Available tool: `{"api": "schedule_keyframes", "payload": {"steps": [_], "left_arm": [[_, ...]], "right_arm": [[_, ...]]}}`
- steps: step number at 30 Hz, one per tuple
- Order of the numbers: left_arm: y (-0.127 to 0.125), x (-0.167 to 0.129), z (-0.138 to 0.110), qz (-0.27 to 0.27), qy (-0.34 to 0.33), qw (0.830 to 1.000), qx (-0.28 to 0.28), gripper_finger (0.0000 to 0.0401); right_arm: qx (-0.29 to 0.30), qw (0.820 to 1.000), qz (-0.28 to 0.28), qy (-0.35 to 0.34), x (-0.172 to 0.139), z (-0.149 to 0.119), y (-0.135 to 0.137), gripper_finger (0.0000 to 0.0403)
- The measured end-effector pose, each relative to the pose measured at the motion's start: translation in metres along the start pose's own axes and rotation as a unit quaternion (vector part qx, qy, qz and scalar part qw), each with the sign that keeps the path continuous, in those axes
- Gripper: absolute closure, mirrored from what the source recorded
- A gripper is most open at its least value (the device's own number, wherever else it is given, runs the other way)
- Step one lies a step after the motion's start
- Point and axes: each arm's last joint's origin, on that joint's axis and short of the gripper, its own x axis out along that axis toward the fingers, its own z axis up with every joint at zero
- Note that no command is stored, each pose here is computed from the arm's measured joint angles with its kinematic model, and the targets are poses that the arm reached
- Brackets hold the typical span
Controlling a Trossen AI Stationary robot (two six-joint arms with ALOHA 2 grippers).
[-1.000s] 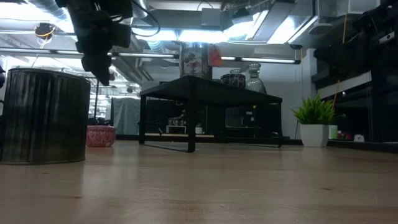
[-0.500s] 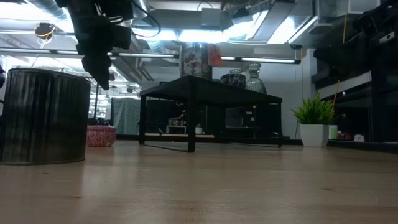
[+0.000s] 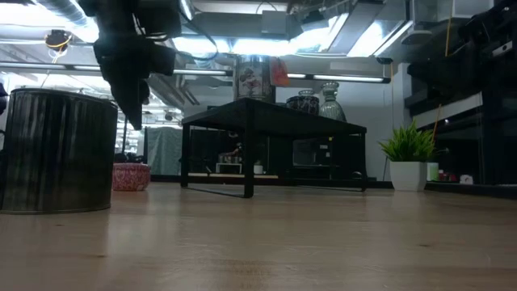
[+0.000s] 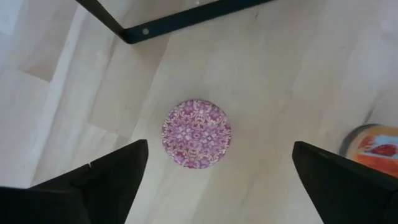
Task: Pick & Place candle stick holders
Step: Put the pink small scented candle on the shelf aligned with the light blue small scented candles
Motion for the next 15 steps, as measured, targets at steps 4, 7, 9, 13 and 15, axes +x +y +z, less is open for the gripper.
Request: {"api": "schedule_keyframes", "payload": {"steps": [4,7,9,13,15], "left_arm": [[-0.005,0.002,0.000,0.011,0.003,1.000,0.024,0.0003],[-0.008,0.002,-0.001,0.010,0.003,0.999,0.033,0.0001],[-0.009,0.002,-0.001,0.015,0.003,0.999,0.037,0.0001],[-0.011,0.002,-0.001,0.041,-0.002,0.998,0.050,0.0001],[-0.012,0.002,-0.001,0.051,-0.003,0.997,0.055,0.0001]], "right_arm": [[0.000,1.000,0.000,0.000,0.000,0.000,0.000,0.0402],[0.000,1.000,0.000,0.000,0.000,0.000,0.000,0.0402],[0.000,1.000,0.000,0.000,0.000,0.000,0.000,0.0402],[0.000,1.000,0.000,0.000,0.000,0.000,0.000,0.0402],[0.000,1.000,0.000,0.000,0.000,0.000,0.000,0.0402]]}}
